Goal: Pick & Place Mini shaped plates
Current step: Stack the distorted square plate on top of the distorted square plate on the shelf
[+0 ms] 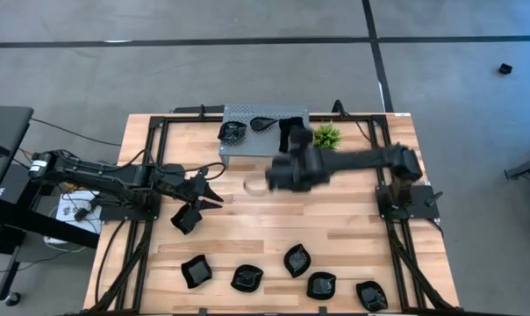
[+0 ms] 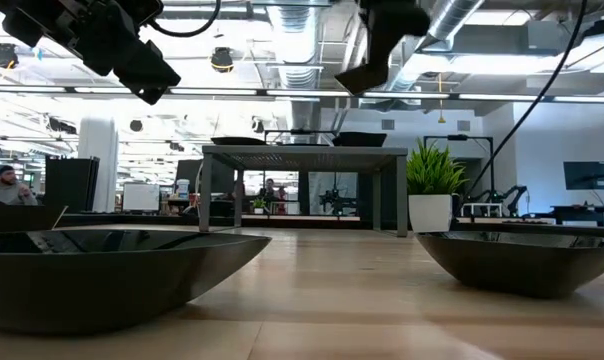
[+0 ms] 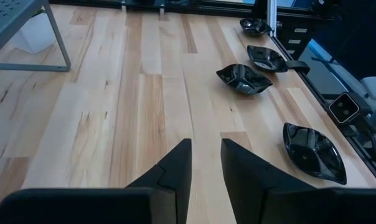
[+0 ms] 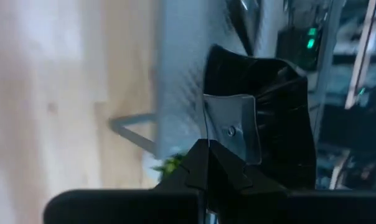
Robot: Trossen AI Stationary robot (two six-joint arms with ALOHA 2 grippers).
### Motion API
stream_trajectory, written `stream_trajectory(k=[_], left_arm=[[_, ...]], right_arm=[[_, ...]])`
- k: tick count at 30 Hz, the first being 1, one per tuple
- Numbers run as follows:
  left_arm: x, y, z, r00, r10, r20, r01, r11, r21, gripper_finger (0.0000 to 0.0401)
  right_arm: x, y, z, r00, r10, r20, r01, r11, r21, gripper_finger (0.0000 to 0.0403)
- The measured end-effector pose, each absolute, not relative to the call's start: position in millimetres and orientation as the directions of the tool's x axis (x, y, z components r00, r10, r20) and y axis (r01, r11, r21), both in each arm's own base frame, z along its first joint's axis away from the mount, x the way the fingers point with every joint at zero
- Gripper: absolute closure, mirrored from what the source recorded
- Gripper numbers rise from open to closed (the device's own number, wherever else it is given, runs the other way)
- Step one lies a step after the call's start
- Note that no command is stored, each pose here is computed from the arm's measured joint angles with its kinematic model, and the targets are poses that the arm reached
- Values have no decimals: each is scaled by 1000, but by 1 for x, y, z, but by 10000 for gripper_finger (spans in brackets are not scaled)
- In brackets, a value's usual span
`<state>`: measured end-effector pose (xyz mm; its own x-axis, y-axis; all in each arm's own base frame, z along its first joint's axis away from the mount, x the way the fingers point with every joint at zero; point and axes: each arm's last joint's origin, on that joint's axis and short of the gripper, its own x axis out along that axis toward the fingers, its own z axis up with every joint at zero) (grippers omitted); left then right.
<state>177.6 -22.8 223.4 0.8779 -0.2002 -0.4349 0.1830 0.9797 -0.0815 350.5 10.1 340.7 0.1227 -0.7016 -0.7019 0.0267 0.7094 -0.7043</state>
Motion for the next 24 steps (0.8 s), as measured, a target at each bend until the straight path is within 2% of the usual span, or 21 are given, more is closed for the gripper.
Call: stream_trajectory(k=[4, 7, 11, 17, 24], left_arm=[[178, -23, 223, 878, -200, -435, 183, 980, -81, 313], [178, -23, 223, 878, -200, -435, 183, 980, -82, 313], [178, -23, 223, 878, -201, -435, 183, 980, -82, 313], [178, -23, 224, 879, -200, -433, 183, 980, -81, 313], [178, -23, 224, 880, -200, -431, 183, 980, -81, 313]], right_arm=[[344, -40, 351, 69, -695, -716, 160, 716, -679, 402], [341, -67, 347, 25, -624, -781, 215, 766, -605, 402], [346, -85, 338, 26, -547, -836, 164, 828, -537, 402], [357, -95, 338, 120, -544, -831, 130, 838, -530, 402], [354, -104, 337, 111, -518, -848, 137, 853, -503, 395]])
